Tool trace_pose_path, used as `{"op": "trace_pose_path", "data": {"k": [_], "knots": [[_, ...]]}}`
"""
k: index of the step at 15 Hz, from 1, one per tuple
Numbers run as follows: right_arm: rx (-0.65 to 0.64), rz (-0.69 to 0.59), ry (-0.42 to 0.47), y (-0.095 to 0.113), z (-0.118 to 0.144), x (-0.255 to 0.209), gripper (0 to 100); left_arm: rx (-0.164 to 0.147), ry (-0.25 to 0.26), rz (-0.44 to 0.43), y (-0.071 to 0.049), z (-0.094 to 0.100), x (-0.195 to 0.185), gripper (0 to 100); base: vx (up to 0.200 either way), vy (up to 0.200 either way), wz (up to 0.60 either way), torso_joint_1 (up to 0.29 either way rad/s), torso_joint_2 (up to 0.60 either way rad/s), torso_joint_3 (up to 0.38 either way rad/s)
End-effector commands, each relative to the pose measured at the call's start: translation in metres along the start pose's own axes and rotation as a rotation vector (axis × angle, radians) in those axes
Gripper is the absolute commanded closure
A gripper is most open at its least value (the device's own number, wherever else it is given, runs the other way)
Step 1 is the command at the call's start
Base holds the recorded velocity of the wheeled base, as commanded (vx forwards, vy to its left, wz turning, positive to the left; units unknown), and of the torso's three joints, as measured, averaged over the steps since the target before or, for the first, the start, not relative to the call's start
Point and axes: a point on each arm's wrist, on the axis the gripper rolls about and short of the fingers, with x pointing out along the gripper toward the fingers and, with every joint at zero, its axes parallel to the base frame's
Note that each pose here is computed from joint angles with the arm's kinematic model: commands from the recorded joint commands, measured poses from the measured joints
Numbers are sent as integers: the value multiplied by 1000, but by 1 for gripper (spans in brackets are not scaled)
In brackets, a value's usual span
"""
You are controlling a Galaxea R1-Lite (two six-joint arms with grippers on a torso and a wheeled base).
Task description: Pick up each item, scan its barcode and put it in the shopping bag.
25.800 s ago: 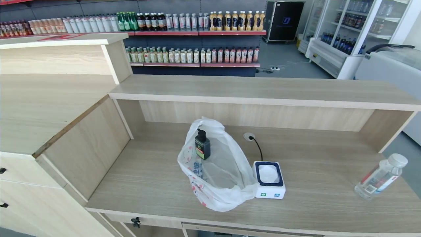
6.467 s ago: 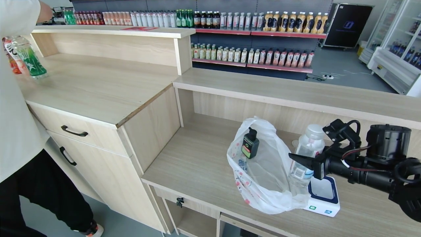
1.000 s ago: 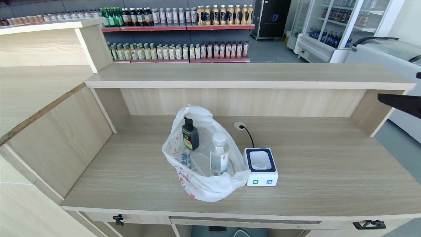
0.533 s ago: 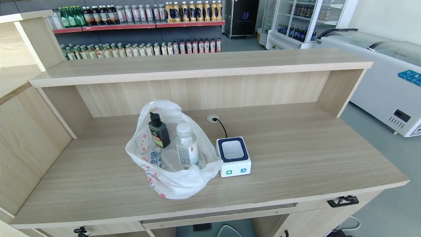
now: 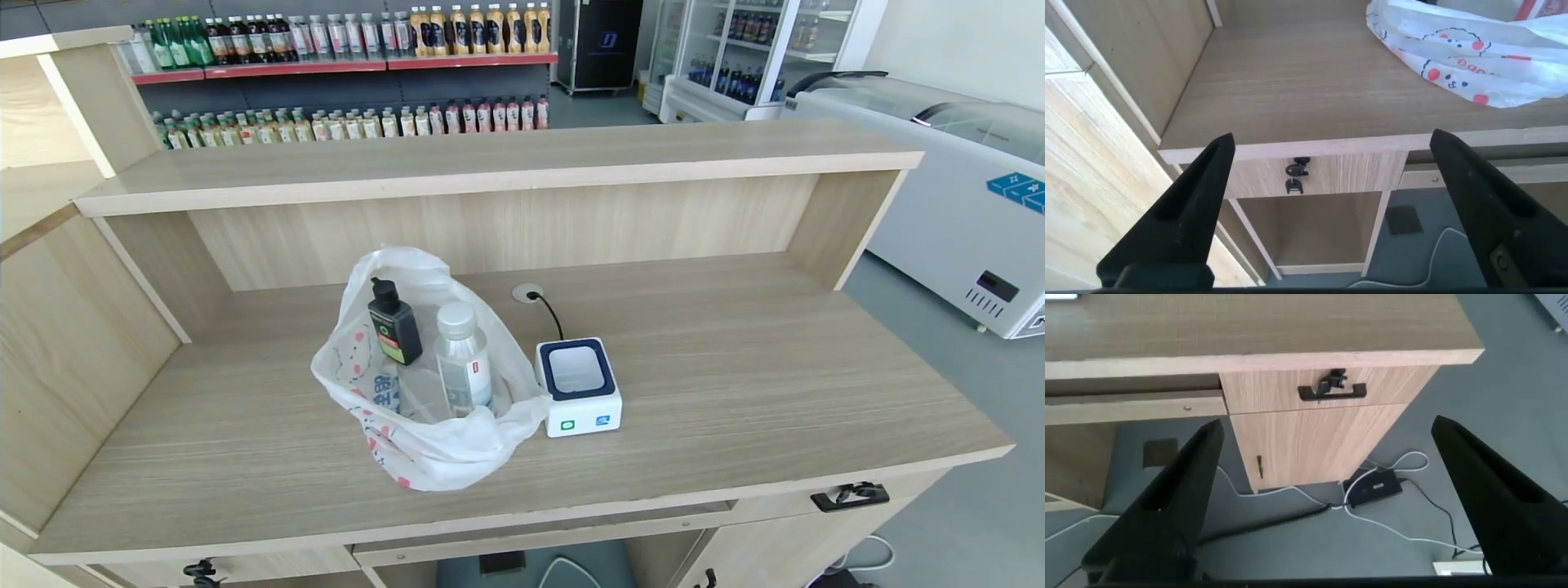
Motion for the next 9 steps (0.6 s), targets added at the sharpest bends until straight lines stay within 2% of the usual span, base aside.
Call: {"op": "trace_pose_path", "data": {"k": [1, 2, 9], "knots": [[20, 1, -177, 1, -15, -13, 0, 1, 0, 1, 0, 0, 0, 0, 0, 0, 0, 0, 0, 0], [52, -20, -209, 1, -17, -15, 0, 0, 0, 1, 0, 0, 0, 0, 0, 0, 0, 0, 0, 0], [85, -57, -178, 0, -18, -15, 0, 0, 0, 1, 0, 0, 0, 0, 0, 0, 0, 0, 0, 0]]}}
